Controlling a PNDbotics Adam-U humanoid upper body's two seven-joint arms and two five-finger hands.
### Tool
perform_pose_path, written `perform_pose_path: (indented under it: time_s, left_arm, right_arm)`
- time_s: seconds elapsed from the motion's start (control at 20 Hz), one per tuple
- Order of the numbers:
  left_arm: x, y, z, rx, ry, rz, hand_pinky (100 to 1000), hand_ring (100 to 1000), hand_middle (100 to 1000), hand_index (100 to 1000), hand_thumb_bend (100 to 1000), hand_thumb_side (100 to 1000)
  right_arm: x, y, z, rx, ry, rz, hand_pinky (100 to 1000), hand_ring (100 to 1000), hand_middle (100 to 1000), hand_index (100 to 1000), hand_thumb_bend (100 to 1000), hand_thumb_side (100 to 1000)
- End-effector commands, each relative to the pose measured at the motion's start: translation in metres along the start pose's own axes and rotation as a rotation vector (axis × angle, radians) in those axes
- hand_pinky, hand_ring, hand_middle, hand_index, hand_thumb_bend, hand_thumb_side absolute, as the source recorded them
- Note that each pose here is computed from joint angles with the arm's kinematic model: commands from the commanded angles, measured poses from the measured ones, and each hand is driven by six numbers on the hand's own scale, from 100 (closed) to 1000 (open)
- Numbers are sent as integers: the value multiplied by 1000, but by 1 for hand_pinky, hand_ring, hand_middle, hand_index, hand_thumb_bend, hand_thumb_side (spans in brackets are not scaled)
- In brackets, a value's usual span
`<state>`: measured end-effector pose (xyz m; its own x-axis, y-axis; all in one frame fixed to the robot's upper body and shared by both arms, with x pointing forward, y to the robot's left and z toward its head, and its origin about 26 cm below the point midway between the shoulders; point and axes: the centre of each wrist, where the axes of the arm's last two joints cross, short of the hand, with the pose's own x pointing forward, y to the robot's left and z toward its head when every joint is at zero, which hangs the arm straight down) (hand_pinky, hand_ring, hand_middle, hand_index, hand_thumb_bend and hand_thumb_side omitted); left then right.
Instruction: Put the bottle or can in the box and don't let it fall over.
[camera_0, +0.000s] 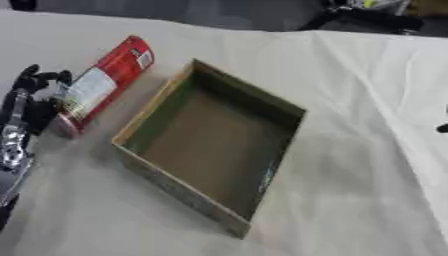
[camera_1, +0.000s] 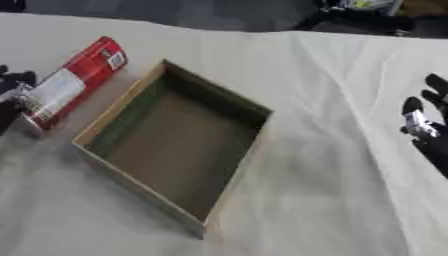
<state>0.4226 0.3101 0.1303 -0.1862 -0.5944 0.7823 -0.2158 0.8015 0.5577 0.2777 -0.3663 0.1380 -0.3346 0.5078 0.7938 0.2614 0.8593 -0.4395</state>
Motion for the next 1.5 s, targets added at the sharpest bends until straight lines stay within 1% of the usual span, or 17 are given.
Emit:
perform_pose_path:
  time_s: [0.05, 0.25, 0.45, 0.85, 0.9, 0.95, 1.5]
  left_arm:
    - [1, 7, -3, -3, -5, -44, 628, 897, 1000, 812, 369, 718]
    - [1, 8, -3, -17, -3, -86, 626, 888, 1000, 806, 378, 698]
    - [3, 12, -3, -31, -3, -116, 623, 884, 1000, 808, 363, 714]
    - [14, 19, -2, -59, -10, -165, 622, 880, 1000, 812, 367, 719]
    - [15, 19, -2, -63, -9, -166, 618, 879, 1000, 811, 373, 747]
    - [16, 20, -1, -66, -10, -162, 617, 879, 1000, 811, 357, 732]
    - [32, 21, 2, -85, -29, -140, 612, 878, 1000, 811, 348, 742]
  right_arm:
    - [9, -5, -4, 0, -36, 15, 574, 1000, 999, 1000, 100, 658]
    - [10, -5, -4, 0, -36, 15, 574, 1000, 1000, 1000, 100, 656]
    - [10, -5, -4, 1, -36, 15, 574, 1000, 1000, 1000, 100, 654]
    - [9, -6, -4, 2, -34, 17, 573, 1000, 1000, 1000, 100, 652]
    - [9, -6, -4, 2, -33, 17, 573, 1000, 1000, 1000, 100, 651]
    - [9, -6, -3, 1, -32, 18, 573, 1000, 1000, 1000, 100, 651]
    - [9, -6, -3, 0, -30, 18, 573, 1000, 1000, 1000, 100, 650]
